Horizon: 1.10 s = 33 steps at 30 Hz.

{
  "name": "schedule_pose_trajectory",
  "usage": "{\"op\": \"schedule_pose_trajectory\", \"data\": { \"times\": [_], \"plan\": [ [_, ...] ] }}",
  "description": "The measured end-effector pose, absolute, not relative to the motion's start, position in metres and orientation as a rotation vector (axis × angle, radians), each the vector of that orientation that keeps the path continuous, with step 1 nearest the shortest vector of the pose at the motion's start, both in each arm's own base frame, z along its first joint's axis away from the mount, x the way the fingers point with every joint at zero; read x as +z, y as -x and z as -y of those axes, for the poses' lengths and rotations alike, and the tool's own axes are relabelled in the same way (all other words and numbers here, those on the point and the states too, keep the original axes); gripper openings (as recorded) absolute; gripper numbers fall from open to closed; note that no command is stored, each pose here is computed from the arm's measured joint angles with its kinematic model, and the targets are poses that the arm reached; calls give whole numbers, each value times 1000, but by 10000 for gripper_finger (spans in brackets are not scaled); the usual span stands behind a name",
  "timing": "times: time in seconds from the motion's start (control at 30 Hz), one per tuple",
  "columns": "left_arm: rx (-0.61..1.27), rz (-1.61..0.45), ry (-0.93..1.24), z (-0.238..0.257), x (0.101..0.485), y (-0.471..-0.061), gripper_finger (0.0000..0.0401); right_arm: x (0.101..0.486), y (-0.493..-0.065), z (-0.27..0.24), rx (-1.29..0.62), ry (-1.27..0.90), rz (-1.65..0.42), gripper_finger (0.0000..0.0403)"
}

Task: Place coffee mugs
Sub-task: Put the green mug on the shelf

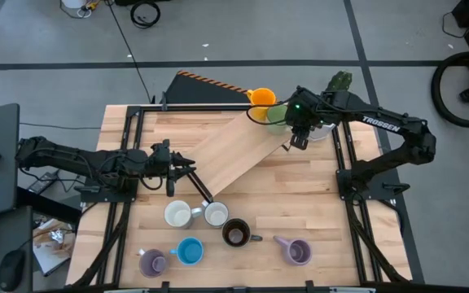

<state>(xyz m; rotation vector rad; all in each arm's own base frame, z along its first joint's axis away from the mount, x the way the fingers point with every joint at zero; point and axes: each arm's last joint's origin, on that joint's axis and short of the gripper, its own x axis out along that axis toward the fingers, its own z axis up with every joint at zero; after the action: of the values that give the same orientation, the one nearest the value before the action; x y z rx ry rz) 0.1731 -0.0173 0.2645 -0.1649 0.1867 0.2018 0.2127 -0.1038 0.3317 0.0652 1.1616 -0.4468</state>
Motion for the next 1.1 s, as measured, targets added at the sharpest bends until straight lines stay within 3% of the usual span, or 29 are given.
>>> {"op": "schedule_pose_trajectory", "data": {
  "times": [0.2,1.1],
  "plan": [
    [202,-187,165,17,264,-173,107,330,-211,102,-467,-121,-1177,84],
    [182,-189,167,18,264,-173,107,332,-214,98,-626,-438,-1055,83]
  ]
}}
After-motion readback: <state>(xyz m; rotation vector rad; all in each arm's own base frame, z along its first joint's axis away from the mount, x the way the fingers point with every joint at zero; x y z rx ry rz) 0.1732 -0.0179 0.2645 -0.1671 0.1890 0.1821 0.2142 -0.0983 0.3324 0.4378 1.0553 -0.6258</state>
